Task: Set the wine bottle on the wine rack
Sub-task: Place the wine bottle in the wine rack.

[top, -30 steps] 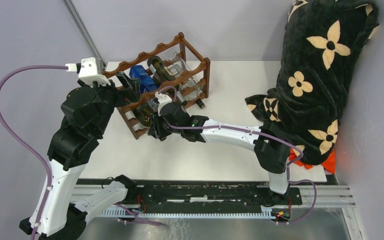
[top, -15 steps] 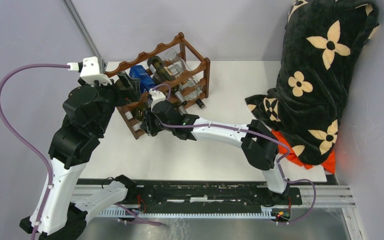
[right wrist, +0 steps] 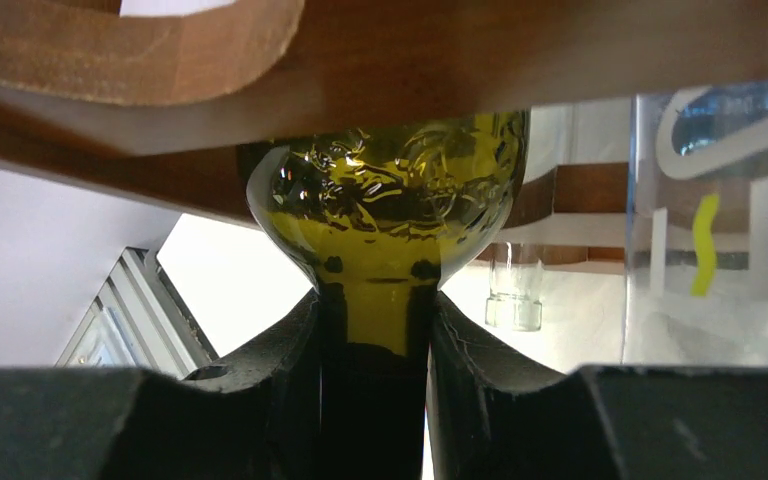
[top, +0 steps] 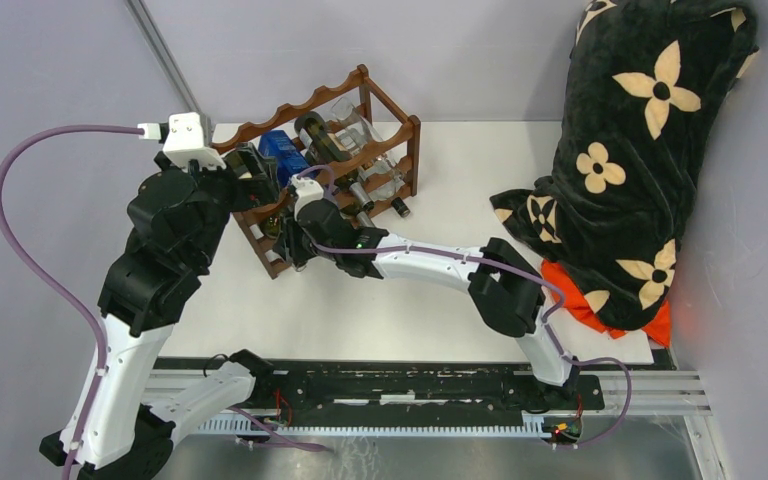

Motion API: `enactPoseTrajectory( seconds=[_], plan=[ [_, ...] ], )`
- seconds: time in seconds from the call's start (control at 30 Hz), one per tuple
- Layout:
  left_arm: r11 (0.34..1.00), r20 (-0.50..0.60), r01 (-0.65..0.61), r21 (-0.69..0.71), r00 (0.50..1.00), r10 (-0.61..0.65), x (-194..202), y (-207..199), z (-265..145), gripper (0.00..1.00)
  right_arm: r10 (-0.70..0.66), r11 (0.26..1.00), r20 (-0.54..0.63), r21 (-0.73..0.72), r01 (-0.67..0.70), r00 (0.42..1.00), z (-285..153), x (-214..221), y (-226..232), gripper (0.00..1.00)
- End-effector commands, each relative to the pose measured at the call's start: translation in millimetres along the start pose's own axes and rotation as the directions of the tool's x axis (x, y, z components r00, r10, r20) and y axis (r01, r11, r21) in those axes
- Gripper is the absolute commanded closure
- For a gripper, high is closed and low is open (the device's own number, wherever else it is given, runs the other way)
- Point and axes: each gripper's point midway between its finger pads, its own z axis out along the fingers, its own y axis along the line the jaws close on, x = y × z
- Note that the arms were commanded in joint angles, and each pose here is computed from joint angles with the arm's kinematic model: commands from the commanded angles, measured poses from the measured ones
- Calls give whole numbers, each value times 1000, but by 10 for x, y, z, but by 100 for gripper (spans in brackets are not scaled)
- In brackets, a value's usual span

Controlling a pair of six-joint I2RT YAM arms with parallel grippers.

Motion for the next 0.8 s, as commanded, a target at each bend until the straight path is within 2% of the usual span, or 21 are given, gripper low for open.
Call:
enactPoseTrajectory(
  seconds=[0.0,0.2,0.53,0.77],
  plan=[
    [999,41,-38,-14,998,39,-123,23,25,2,44,988,299,-154,3,953,-100,-1042,544,93],
    [999,34,-50,-16,998,51,-101,22,48,2,42,989,313,-147,4,949,-18,-1083,515,90],
    [997,28,-71,-18,997,71,-82,21,75,2,49,993,338,-121,-8,940,75,-1146,365,76],
    [996,29,-84,-18,996,84,-89,9,109,2,59,991,338,-135,-14,939,135,-1149,334,74]
  ],
)
